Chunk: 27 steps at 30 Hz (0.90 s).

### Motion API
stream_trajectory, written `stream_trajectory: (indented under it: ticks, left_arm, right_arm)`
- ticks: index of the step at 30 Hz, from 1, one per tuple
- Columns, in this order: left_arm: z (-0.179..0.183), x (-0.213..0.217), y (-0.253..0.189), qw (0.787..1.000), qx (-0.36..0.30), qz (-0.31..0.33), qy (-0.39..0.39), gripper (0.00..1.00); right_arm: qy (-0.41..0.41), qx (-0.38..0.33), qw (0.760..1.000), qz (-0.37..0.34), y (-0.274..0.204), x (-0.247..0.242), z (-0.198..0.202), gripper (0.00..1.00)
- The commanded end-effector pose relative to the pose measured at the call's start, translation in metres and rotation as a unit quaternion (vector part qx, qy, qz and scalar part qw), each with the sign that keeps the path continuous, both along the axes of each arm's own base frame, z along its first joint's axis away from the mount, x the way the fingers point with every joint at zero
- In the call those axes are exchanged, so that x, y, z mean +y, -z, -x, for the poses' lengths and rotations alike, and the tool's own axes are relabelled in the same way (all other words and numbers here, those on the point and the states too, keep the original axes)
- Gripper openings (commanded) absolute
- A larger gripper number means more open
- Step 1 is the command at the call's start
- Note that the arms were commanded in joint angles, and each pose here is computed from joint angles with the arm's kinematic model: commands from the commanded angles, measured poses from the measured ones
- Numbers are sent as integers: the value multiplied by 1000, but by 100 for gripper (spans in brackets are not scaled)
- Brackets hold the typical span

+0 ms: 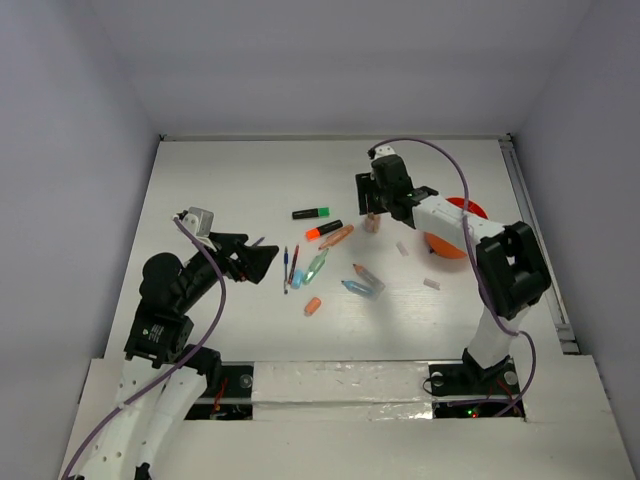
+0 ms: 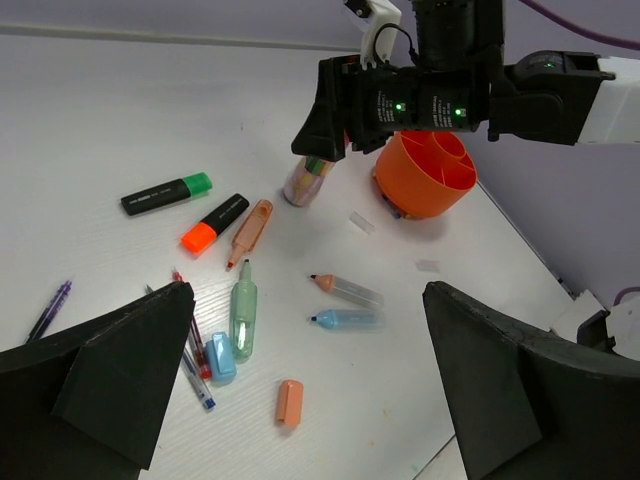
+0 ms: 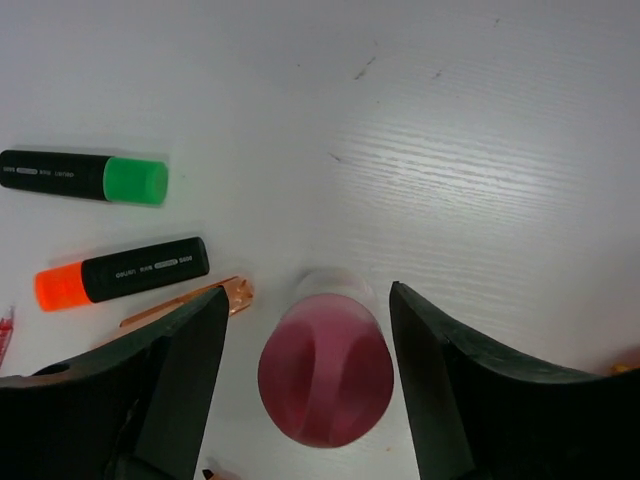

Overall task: Sort the stationery into containers
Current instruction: Pick up the stationery from the center of the board.

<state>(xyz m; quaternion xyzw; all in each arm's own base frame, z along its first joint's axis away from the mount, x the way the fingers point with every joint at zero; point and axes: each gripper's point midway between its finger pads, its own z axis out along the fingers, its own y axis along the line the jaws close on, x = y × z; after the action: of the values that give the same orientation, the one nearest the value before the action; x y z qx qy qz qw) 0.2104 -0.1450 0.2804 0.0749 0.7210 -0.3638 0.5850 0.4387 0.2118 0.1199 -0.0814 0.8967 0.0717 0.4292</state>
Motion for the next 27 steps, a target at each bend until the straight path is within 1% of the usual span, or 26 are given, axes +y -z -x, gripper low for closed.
stream_trajectory:
  ticks: [1,3,4,5,6,9,10,11,12,13,15,16,17,20,21,22,24,27]
  left_arm:
    - [1,-3,-9,1000,-25,7,11,99]
    - [1,-3,-9,1000,-25,7,10,99]
    - [1,-3,-9,1000,-25,7,10,99]
    - [1,-3,-9,1000,-25,7,9,99]
    - [1,-3,-9,1000,-25,7,9,99]
    - [1,-3,-9,1000,-25,7,9,99]
    - [1,-3,-9,1000,-25,7,9,99]
    - [1,-3,-8,1000,-25,7,9,99]
    - [1,-3,-9,1000,-25,7,9,99]
    - [1,-3,-9,1000,-25,7,9,99]
    - [1,-3,-10,1000,-26,8,8,99]
    - [2,-2,-10,1000,-27,8,8,99]
    - [3,-4,-10,1000,-27,8,12,99]
    - [5,-6,-10,999,-28,10,15,99]
    - [5,-6,-10,999,-28,10,15,99]
    - [5,-6,-10,999,-28,10,15,99]
    - [5,-8,-9,999,-25,9,19,99]
    - [3,-8,-7,1000,-20,7,19,99]
  right_arm:
    - [6,-29,1000,6,-18,7,-15,54]
    - [9,-27,1000,9,-17,6,-16,44]
    - [11,-29,999,10,-19,6,-17,27]
    - [17,-31,999,13,-20,4,-18,20]
    - [20,-35,999,13,-22,3,-18,17]
    - [35,-59,998,14,-44,-4,-19,13]
    - [42,-80,996,9,-65,-9,-18,11]
    - [50,-92,994,13,-74,-15,-16,11]
    - [68,-109,991,25,-87,-26,-15,10]
    - [82,-138,987,21,-114,-36,-9,9]
    - [122,-166,977,50,-133,-62,0,8]
    - [133,-175,974,55,-142,-71,6,8]
    - [162,-193,966,55,-158,-91,16,8]
    - [204,-215,954,47,-175,-127,31,7]
    - [221,-230,947,33,-189,-140,41,7]
    - [229,-226,946,34,-183,-149,46,7]
    - [255,-238,937,16,-192,-170,55,7]
    - [284,-233,930,15,-187,-194,58,7]
